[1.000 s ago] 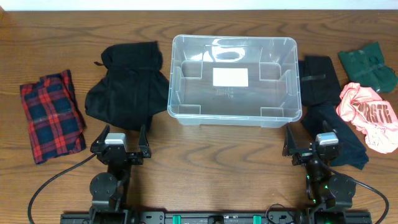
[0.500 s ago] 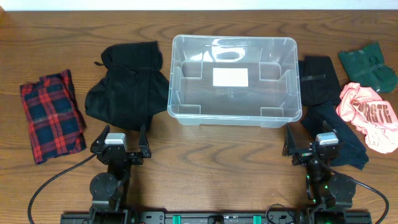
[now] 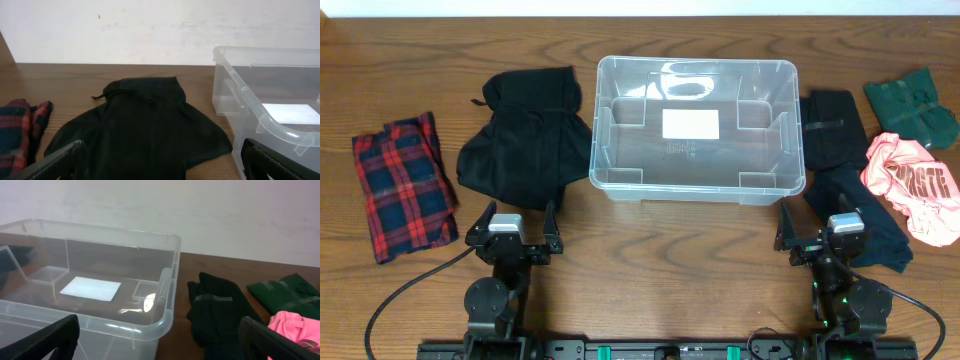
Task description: Pack container
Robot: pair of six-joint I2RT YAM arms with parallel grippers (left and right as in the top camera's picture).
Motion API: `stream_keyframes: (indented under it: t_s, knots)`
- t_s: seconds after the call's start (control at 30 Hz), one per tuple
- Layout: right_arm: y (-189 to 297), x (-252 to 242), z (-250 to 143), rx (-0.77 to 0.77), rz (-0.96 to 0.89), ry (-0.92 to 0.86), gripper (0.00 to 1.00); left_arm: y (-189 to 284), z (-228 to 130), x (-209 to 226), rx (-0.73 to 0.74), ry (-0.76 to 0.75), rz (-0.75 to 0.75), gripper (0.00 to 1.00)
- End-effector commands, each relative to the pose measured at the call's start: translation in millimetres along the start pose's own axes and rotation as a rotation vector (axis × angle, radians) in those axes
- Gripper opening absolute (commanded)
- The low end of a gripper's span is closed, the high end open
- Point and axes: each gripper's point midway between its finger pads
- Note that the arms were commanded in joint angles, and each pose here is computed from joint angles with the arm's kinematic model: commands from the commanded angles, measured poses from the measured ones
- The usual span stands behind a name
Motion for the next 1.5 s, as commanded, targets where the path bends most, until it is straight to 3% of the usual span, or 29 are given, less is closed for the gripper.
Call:
stream_keyframes:
  t_s: [0.0,1.1,1.17,1.33,1.47]
  knots:
    - [0.3,-2.8,-1.0,0.002,-0.013,-0.014,0.99,-0.6,-15.9,5.3,0.049,-0.012,0.030,0.98]
    - [0.7,-12.9,0.1,-0.002,-0.071,0.006,0.99,-0.6,-15.9,5.3,0.049,-0.012,0.030,0.98]
    - [1.6,-18.2,14.4,-0.060,-0.102,0.004,0.99,-0.6,-15.9,5.3,0.049,-0.012,0.030,0.98]
    - [17.8,-4.1,91.1,-0.371,-0.012,-0.030,0.99,-0.6,-15.9,5.3,0.049,-0.012,0.030,0.98]
    - [34.0,-7.0,130.7,-0.477,-0.023,-0.063,0.99,-0.6,-15.9,5.3,0.049,-0.012,0.030,0.98]
Point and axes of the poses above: each gripper's point midway between its finger pads, its own y axis back along the fingers, its own x axis along the line the jaws close on, z = x × y, and after that the axes turned 1 degree about y, right-handed
